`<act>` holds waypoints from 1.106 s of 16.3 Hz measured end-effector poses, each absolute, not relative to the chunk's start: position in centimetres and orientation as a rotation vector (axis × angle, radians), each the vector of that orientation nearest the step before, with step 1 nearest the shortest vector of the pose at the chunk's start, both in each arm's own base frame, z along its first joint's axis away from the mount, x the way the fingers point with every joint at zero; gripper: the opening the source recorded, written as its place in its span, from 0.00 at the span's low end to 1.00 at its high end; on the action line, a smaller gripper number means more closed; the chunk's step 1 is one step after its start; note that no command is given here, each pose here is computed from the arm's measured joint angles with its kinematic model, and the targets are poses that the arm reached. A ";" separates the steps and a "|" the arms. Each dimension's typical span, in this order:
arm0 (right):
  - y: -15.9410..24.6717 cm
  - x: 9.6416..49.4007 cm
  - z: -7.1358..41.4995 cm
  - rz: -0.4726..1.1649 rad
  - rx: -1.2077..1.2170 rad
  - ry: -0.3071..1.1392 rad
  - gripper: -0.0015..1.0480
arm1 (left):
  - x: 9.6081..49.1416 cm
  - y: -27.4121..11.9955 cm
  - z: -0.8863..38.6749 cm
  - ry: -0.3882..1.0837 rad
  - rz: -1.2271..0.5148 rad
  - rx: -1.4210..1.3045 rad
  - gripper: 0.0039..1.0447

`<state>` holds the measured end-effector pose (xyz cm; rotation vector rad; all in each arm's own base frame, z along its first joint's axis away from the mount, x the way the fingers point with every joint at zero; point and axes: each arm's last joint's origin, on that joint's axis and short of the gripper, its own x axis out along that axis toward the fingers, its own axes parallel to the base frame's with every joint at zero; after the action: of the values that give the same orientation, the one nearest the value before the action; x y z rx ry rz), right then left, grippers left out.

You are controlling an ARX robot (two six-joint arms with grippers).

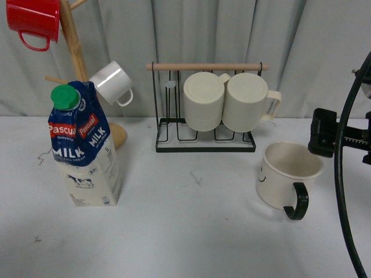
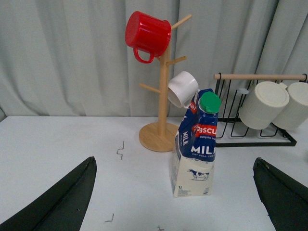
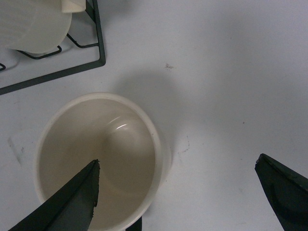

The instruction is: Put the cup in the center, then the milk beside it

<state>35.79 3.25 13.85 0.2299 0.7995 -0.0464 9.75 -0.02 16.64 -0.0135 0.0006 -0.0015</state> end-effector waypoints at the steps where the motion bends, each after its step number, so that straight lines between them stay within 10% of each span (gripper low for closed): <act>1: 3.3 36.2 13.3 -0.039 0.238 0.816 0.94 | 9.8 0.0 16.6 0.000 -0.002 -0.014 0.94; 10: 3.9 38.1 10.0 -0.014 0.283 0.882 0.90 | 9.8 0.0 16.6 0.000 -0.002 -0.014 0.94; 18: 4.1 38.2 10.3 -0.009 0.280 0.878 0.06 | 9.8 0.0 16.6 0.000 -0.002 -0.014 0.94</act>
<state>38.15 4.07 10.26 0.2801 0.8783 -0.0089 9.75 -0.02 16.64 -0.0135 0.0002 -0.0019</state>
